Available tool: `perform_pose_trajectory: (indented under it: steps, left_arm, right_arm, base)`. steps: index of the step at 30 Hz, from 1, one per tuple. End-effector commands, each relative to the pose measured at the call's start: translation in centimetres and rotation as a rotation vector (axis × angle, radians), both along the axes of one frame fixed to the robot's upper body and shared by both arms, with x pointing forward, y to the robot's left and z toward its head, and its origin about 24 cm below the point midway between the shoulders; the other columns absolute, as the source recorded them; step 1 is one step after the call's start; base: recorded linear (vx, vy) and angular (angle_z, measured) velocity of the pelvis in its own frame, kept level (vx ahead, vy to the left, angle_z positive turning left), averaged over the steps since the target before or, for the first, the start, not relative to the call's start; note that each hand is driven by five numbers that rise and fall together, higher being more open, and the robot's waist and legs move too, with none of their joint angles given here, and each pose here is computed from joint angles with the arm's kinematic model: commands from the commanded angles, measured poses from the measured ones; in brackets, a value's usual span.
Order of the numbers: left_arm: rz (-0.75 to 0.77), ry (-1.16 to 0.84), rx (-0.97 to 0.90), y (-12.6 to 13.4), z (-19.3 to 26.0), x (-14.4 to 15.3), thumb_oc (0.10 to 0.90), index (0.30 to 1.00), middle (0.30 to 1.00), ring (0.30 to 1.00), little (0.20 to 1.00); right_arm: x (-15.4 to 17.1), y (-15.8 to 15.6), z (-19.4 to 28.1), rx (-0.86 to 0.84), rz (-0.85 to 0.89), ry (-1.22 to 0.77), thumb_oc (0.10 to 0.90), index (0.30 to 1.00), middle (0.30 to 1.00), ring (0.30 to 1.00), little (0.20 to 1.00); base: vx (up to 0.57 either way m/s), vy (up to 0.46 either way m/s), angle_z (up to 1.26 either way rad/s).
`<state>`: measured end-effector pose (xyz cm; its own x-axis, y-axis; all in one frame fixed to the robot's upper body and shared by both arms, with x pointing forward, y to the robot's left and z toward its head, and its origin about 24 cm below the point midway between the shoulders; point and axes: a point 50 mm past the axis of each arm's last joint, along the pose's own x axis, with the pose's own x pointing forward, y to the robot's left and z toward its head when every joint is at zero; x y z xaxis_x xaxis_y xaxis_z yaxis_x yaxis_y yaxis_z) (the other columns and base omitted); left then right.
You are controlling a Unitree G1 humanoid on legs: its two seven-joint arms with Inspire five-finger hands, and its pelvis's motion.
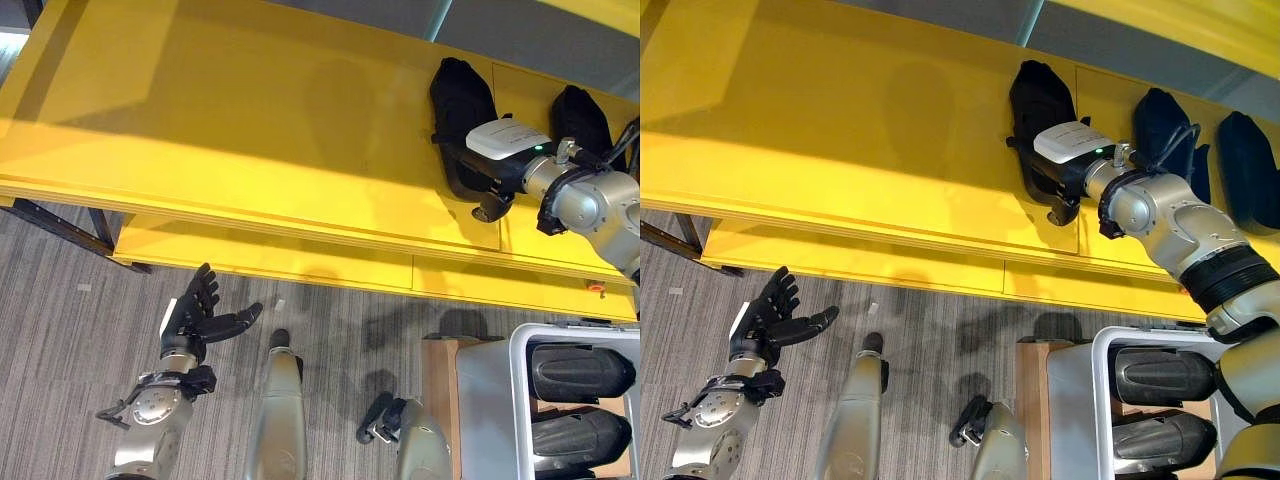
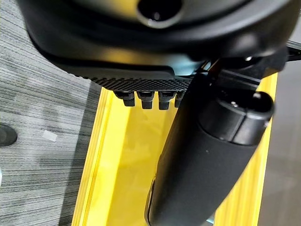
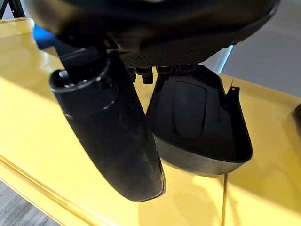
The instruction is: Move parts from the plastic box to the shelf.
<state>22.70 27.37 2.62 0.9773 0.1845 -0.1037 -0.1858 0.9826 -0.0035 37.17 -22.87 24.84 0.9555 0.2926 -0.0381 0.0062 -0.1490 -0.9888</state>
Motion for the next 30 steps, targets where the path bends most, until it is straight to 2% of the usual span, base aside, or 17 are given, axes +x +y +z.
perform_pose_trajectory:
  steps: [1,10,30]
  left_arm:
    - [0.009,-0.197,0.065,0.8,3.7,0.8,0.9,1.0,1.0,1.0,1.0]
    - [0.002,-0.2,0.059,0.6,3.7,0.9,0.9,1.0,1.0,1.0,1.0]
    - [0.013,-0.209,0.066,0.9,4.1,1.1,0.9,1.0,1.0,1.0,1.0]
  right_arm:
    - [0.1,-1.2,4.1,0.154,-0.055,-0.171,0.9,1.0,1.0,1.0,1.0]
    - [0.8,0.5,2.5,0.182,-0.018,-0.12,0.9,1.0,1.0,1.0,1.0]
    - [0.8,3.9,5.7,0.209,0.101,-0.198,0.9,1.0,1.0,1.0,1.0]
  base:
    - [0.0,0.0,0.0]
    - [0.0,0.0,0.0]
    - [0.0,-0.001,0.0]
